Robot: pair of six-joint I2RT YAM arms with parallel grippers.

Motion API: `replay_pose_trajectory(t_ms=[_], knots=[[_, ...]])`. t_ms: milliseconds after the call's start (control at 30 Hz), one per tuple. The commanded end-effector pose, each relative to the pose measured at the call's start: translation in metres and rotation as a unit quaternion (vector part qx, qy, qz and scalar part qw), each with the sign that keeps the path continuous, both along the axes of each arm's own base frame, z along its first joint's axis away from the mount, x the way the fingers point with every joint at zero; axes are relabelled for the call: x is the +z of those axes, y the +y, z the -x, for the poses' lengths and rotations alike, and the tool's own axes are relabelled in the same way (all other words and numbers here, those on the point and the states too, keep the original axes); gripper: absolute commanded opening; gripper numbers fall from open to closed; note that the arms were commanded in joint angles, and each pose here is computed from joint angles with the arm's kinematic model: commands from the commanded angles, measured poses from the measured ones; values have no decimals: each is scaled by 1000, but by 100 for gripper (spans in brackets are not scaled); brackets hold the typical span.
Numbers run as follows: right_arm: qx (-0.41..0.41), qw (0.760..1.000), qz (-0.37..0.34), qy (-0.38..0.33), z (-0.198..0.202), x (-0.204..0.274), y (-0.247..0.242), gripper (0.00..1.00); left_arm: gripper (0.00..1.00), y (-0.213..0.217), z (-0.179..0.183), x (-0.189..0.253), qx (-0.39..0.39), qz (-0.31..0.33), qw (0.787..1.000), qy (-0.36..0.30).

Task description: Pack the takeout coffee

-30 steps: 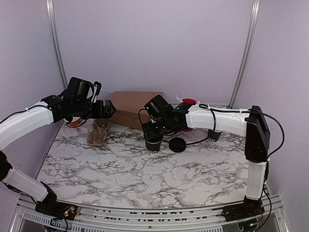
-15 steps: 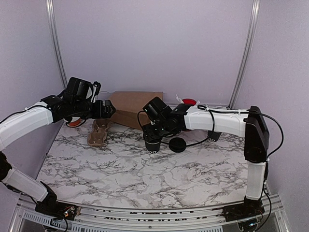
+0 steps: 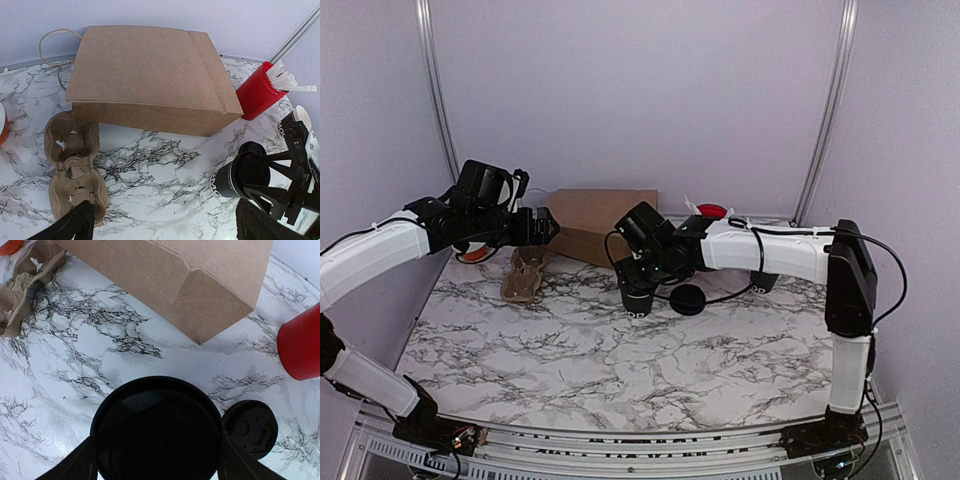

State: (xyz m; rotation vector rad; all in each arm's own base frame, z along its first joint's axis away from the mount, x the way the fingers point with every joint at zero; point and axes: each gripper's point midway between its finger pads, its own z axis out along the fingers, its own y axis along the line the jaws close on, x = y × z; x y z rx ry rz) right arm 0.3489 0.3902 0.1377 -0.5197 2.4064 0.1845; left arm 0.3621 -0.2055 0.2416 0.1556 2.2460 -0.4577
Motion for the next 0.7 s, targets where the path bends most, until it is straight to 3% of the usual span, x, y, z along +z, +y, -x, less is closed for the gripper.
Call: replay_pose_trajectory(t_ms=[0,300,667], knots=[[4,1000,13,6,2,-10,4,78,99,3,2,-1,0,-3,1000,4],[-2,1000,13,4,1,-6,3,75,99,3,2,-3,-2,-1,1000,8],[-36,999,-26,-27,3,43,-27,70,99,4,1,-3,1,1,1000,8]])
